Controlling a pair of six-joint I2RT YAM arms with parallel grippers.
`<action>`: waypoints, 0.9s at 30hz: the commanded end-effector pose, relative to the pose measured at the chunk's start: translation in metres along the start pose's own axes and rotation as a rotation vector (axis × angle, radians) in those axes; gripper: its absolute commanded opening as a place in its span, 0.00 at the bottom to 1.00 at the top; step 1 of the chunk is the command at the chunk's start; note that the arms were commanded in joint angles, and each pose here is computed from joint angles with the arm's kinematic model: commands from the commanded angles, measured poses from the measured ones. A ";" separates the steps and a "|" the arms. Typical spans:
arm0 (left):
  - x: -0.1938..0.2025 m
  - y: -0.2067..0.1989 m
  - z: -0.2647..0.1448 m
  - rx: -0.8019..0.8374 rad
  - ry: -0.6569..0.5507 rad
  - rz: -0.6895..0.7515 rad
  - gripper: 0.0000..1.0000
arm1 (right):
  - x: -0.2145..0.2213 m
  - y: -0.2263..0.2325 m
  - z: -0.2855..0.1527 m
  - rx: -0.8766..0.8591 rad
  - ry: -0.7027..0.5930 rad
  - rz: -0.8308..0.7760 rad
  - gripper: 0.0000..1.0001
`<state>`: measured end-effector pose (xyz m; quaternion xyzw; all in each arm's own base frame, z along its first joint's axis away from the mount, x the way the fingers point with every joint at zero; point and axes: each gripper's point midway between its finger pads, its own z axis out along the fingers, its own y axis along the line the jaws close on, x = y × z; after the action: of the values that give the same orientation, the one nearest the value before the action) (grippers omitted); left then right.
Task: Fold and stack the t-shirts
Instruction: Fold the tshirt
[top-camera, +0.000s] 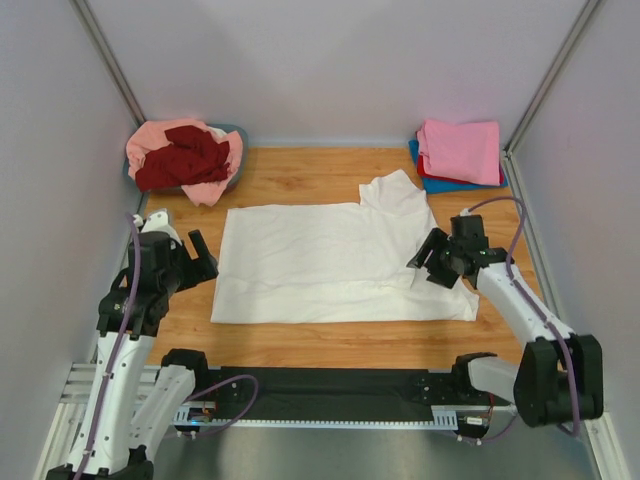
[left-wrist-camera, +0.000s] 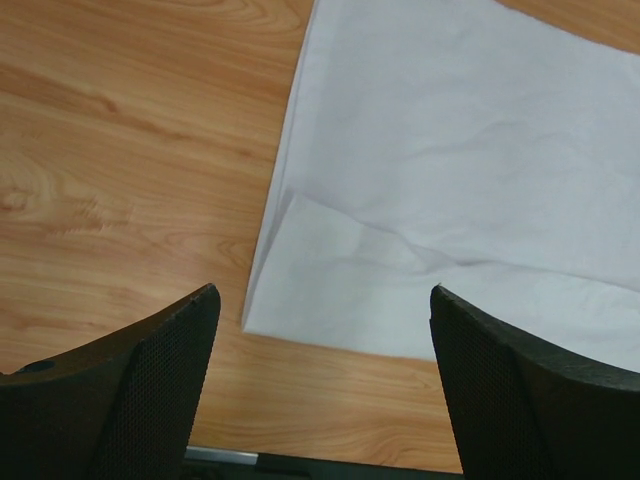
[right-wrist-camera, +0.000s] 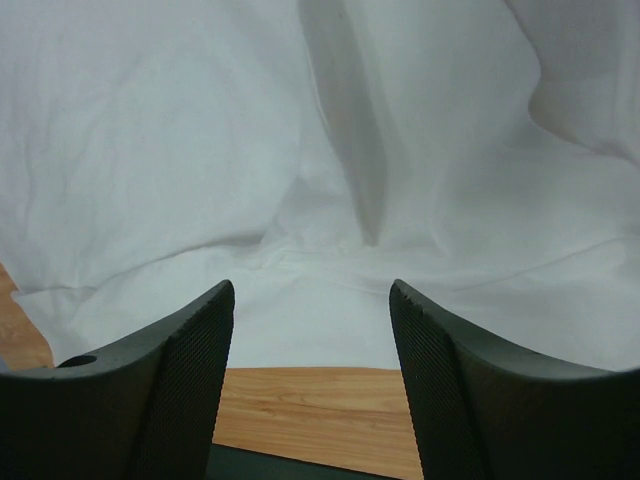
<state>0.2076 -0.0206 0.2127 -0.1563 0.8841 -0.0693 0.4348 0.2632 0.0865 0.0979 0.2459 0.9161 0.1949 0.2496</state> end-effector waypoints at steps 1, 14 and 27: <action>-0.004 0.002 0.000 0.011 -0.042 0.065 0.91 | -0.019 0.013 0.026 -0.001 -0.045 -0.030 0.65; -0.006 0.007 0.007 -0.001 -0.025 0.045 0.91 | -0.011 0.032 0.084 0.059 0.062 -0.114 0.65; -0.006 0.007 0.007 -0.001 -0.023 0.045 0.90 | -0.067 0.088 0.112 0.018 0.047 -0.042 0.68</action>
<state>0.2108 -0.0123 0.2042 -0.1463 0.8887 -0.0573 0.4308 0.3850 0.1452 0.0799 0.2067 0.9310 0.1867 0.2360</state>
